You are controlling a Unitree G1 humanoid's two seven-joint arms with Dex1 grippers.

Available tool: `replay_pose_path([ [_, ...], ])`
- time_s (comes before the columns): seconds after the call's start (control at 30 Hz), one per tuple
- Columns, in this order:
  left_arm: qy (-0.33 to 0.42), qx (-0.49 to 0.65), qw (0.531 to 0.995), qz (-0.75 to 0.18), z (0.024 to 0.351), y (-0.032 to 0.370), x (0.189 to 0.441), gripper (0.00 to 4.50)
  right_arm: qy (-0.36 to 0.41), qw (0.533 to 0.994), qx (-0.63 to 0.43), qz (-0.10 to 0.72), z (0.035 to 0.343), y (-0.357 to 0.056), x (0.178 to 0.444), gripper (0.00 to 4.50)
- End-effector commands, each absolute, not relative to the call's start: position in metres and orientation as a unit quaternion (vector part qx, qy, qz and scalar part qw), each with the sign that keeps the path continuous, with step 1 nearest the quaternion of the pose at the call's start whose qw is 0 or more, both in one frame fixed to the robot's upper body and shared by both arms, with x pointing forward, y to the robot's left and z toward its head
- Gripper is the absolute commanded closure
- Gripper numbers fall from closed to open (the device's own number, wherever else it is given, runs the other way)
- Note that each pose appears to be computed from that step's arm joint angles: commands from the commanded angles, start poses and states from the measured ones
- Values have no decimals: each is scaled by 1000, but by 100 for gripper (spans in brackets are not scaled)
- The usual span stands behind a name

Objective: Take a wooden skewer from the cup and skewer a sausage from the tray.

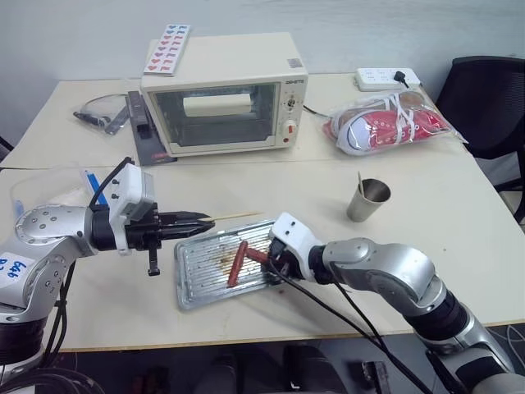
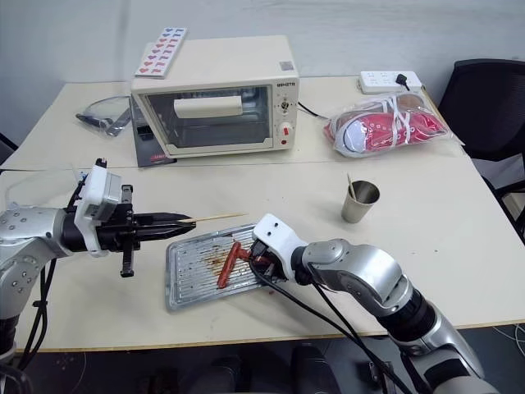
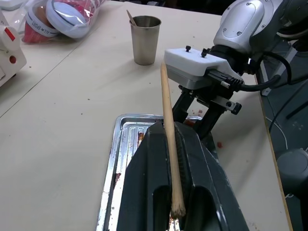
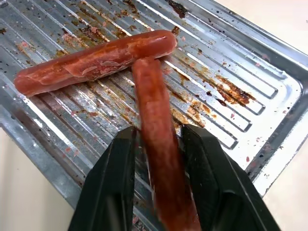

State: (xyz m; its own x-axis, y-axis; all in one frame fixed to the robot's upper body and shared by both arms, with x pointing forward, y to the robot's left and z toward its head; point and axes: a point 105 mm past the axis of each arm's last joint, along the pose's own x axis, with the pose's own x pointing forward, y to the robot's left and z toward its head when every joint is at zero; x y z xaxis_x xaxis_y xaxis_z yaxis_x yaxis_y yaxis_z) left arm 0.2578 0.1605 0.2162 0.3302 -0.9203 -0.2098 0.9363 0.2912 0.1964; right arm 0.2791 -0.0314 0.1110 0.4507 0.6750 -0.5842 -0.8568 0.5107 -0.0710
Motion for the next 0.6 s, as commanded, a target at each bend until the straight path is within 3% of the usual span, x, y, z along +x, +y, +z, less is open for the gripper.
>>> replay_pose_path([
  [0.03,8,160,800,-578,225,159,256,450,280,827,-182,453,96,-37,277,288],
  [0.43,7,160,799,-579,225,157,257,450,274,829,-190,450,94,-40,280,288],
  [0.6,6,160,799,-579,225,157,257,450,272,829,-192,450,94,-41,279,385],
])
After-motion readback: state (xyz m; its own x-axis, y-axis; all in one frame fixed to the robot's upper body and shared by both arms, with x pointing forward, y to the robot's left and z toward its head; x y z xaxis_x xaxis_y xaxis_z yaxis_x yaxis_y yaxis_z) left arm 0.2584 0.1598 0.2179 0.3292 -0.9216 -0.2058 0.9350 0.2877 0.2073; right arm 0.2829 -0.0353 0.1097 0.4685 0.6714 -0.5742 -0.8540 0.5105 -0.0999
